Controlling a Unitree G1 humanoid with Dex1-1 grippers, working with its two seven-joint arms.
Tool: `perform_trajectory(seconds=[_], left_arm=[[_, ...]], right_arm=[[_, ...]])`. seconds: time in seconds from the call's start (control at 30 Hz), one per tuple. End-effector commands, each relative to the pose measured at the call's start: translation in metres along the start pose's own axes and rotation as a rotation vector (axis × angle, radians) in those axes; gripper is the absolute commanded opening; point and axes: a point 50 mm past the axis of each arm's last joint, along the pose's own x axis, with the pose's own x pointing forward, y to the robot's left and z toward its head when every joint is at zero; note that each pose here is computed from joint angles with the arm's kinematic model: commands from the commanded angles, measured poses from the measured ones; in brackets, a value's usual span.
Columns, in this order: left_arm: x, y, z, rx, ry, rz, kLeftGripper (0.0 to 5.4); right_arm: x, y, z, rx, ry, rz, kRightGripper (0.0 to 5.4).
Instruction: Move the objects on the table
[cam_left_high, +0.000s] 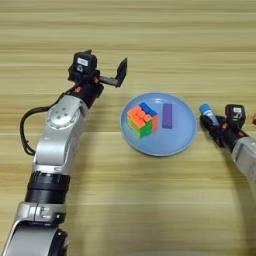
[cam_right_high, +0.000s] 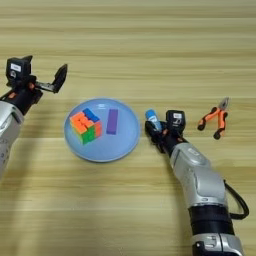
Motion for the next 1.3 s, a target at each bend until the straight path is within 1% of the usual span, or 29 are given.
perform_trajectory(seconds=[0.03, 0.23, 0.33, 0.5, 0.67, 0.77, 0.83, 0.9, 1.03, 1.1, 1.2, 1.23, 1.3], left_arm=[[-0.001, 0.002, 0.002, 0.011, -0.007, 0.008, 5.40], [-0.001, 0.002, 0.001, 0.012, -0.005, 0.007, 5.40], [0.000, 0.003, 0.001, 0.013, -0.005, 0.007, 5.40], [0.000, 0.003, 0.001, 0.013, -0.005, 0.006, 5.40], [0.000, 0.002, 0.001, 0.013, -0.004, 0.005, 5.40], [0.000, 0.003, 0.000, 0.009, -0.003, 0.013, 5.40], [0.001, 0.005, -0.004, -0.005, 0.008, 0.034, 5.40], [0.001, 0.007, -0.007, -0.020, 0.016, 0.058, 5.40], [0.002, 0.013, -0.010, -0.048, 0.016, 0.112, 5.40], [0.003, 0.020, -0.013, -0.062, 0.018, 0.164, 5.40], [0.003, 0.029, -0.020, -0.091, 0.044, 0.229, 5.40], [0.003, 0.033, -0.022, -0.082, 0.057, 0.257, 5.40], [0.002, 0.037, -0.027, -0.087, 0.077, 0.297, 5.40]], right_arm=[[-0.003, -0.004, -0.007, 0.002, 0.033, -0.025, 2.92], [-0.003, -0.003, -0.006, 0.003, 0.027, -0.026, 3.44], [-0.003, -0.003, -0.006, 0.005, 0.024, -0.027, 3.82], [-0.004, -0.003, -0.002, 0.005, 0.010, -0.027, 4.28], [-0.007, -0.003, 0.002, -0.007, -0.013, -0.035, 4.80], [-0.008, -0.002, 0.004, -0.012, -0.026, -0.036, 5.12], [-0.008, -0.002, 0.004, -0.014, -0.031, -0.034, 5.29], [-0.008, -0.001, 0.005, -0.012, -0.035, -0.031, 5.38], [-0.008, 0.000, 0.006, -0.011, -0.041, -0.027, 5.38], [-0.008, 0.000, 0.006, -0.012, -0.046, -0.027, 5.38], [-0.009, 0.000, 0.007, -0.013, -0.051, -0.025, 5.38], [-0.009, 0.000, 0.007, -0.013, -0.052, -0.024, 5.38], [-0.009, 0.000, 0.007, -0.014, -0.056, -0.023, 5.38]])
